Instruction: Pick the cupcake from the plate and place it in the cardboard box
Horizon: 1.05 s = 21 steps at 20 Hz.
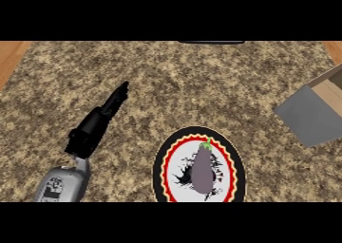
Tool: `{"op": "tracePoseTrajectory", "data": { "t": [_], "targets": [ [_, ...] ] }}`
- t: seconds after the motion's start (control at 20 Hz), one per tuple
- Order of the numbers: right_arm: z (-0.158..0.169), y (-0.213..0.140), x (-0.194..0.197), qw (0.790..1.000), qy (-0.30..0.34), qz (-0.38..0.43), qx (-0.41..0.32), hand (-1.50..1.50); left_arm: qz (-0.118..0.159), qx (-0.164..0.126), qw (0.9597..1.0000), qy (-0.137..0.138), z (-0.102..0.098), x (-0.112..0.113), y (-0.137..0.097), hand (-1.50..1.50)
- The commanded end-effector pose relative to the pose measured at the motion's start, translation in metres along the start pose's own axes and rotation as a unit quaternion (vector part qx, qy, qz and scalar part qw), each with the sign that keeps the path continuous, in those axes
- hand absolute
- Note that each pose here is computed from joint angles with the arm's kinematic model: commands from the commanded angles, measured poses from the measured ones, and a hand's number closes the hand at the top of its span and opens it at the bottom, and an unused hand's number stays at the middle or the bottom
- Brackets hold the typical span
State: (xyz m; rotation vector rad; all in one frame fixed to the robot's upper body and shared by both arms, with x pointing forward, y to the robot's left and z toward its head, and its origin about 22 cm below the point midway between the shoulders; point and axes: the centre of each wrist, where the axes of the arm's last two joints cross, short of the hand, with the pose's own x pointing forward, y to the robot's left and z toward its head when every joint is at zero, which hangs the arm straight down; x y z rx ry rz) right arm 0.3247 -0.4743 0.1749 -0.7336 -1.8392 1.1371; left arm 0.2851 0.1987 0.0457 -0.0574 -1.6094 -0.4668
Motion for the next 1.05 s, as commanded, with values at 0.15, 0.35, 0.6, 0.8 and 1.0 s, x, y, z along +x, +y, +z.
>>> {"op": "tracePoseTrajectory", "data": {
  "t": [0.15, 0.35, 0.6, 0.8, 1.0],
  "targets": [
    [-0.017, 0.054, -0.017, 0.99, 0.077, -0.092, 0.069, -1.5, 0.001, -0.009, 0.9999, -0.005, 0.001, 0.0, 0.003, 0.0],
    [-0.019, 0.053, -0.031, 0.989, 0.062, -0.116, 0.068, -1.5, 0.001, -0.004, 1.0, -0.002, -0.013, 0.006, -0.022, 0.0],
    [-0.009, 0.054, -0.041, 0.968, 0.053, -0.246, -0.021, -1.5, -0.009, -0.01, 0.9999, -0.006, 0.007, 0.008, 0.014, 0.0],
    [-0.005, 0.04, -0.047, 0.932, 0.051, -0.347, -0.088, -1.5, -0.011, -0.007, 0.9999, -0.003, -0.004, 0.0, 0.009, 0.0],
    [0.02, 0.014, -0.057, 0.902, 0.066, -0.408, -0.124, -1.5, -0.002, -0.006, 1.0, -0.001, -0.002, 0.001, 0.007, 0.0]
  ]
}}
